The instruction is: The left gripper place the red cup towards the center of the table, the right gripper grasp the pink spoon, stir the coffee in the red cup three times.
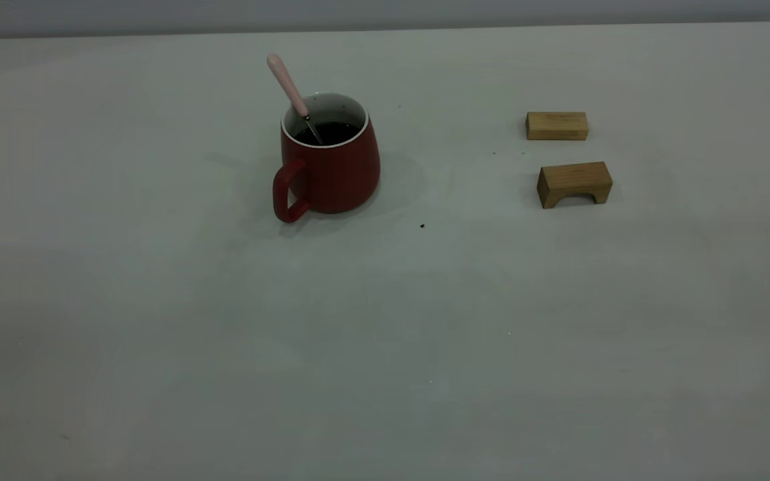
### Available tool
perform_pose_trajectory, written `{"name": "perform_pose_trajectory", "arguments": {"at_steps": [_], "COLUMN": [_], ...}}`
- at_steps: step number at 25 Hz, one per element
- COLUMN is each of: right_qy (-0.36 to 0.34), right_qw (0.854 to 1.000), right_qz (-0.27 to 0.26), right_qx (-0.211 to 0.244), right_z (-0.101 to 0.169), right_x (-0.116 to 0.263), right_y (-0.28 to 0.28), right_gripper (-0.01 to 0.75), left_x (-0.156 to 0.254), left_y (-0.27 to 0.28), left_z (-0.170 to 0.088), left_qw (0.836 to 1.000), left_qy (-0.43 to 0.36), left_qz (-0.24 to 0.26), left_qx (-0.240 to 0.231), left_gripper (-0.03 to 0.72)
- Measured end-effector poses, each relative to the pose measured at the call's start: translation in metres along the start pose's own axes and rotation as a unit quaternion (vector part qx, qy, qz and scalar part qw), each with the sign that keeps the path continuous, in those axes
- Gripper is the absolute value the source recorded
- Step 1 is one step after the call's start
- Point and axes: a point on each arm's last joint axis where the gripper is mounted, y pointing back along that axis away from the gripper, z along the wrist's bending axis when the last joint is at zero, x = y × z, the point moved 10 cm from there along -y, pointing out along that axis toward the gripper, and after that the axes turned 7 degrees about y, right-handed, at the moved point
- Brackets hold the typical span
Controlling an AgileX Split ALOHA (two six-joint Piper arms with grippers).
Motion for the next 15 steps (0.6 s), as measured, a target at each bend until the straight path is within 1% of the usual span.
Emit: {"name": "perform_pose_trajectory", "arguments": {"at_steps": [6, 15], "right_qy": [0.000, 0.000], "right_qw": [1.000, 1.000], "right_qz": [-0.001, -0.001], "right_qx": [0.000, -0.001], "right_z": [0.0000, 0.0004], "right_x": [0.0000, -0.0001], "right_y": [0.0003, 0.0003], "right_gripper": [0.421, 0.419], "left_x": [0.0000, 0.0002], "left_y": [0.0000, -0.0002], "left_z": [0.0000, 0.0000], "left_qw": [1.000, 1.000], "left_qy": [0.000, 0.000], "left_qz": [0.000, 0.000], "left_qx": [0.000, 0.000], "left_gripper": [0.573, 0.573]}}
